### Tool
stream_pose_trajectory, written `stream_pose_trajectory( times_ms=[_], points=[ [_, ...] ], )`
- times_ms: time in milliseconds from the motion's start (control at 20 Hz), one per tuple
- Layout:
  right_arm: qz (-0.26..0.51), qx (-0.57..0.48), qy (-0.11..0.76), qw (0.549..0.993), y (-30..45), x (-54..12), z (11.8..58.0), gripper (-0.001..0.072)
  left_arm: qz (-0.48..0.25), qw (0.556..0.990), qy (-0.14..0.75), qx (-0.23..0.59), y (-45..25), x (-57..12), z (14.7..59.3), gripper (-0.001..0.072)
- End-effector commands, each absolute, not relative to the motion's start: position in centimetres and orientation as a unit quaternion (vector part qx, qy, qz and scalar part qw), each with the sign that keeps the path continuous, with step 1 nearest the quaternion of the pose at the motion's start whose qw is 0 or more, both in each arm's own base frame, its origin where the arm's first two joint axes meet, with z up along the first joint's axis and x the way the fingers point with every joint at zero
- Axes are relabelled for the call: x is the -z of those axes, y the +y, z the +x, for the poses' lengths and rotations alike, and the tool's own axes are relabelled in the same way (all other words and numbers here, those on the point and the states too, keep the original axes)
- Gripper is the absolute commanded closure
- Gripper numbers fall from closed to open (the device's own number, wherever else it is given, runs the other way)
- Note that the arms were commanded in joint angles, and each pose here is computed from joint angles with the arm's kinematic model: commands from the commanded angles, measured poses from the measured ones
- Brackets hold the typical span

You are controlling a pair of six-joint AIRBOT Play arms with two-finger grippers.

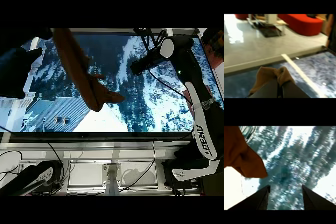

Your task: Fold the clothes and pants, and hang the long-sleeved shirts on hangers.

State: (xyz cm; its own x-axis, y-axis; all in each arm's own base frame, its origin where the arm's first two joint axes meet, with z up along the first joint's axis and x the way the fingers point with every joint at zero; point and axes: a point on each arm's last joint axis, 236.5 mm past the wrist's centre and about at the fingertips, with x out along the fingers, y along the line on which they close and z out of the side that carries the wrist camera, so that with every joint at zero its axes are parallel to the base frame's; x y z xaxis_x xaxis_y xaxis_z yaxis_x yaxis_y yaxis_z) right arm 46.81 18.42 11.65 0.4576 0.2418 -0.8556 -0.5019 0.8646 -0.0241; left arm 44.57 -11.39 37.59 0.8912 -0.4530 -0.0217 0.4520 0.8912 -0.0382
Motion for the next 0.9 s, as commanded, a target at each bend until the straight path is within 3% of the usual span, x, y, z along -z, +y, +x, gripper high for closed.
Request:
stream_pose_trajectory(
  times_ms=[0,250,500,800,850],
  points=[
    [-0.116,-0.24,0.469,0.842,19.6,-11.9,46.5,0.0269,-0.006,0.99,0.029,0.141,-5.4,-38.5,43.3,0.0691],
    [-0.043,-0.296,0.489,0.819,23.5,-9.7,44.5,0.0268,0.031,0.978,0.202,0.036,2.9,-30.6,41.6,0.069],
    [0.006,-0.316,0.487,0.814,28.1,-5.6,43.5,0.0267,0.038,0.929,0.357,-0.086,11.4,-23.6,38.0,0.069],
    [0.031,-0.335,0.504,0.795,35.2,-0.4,41.6,0.0262,0.008,0.881,0.463,-0.092,13.2,-15.4,36.8,0.0689],
    [0.04,-0.33,0.502,0.798,36.0,0.4,41.9,0.022,0.004,0.874,0.477,-0.089,13.1,-13.9,36.4,0.069]
  ],
)
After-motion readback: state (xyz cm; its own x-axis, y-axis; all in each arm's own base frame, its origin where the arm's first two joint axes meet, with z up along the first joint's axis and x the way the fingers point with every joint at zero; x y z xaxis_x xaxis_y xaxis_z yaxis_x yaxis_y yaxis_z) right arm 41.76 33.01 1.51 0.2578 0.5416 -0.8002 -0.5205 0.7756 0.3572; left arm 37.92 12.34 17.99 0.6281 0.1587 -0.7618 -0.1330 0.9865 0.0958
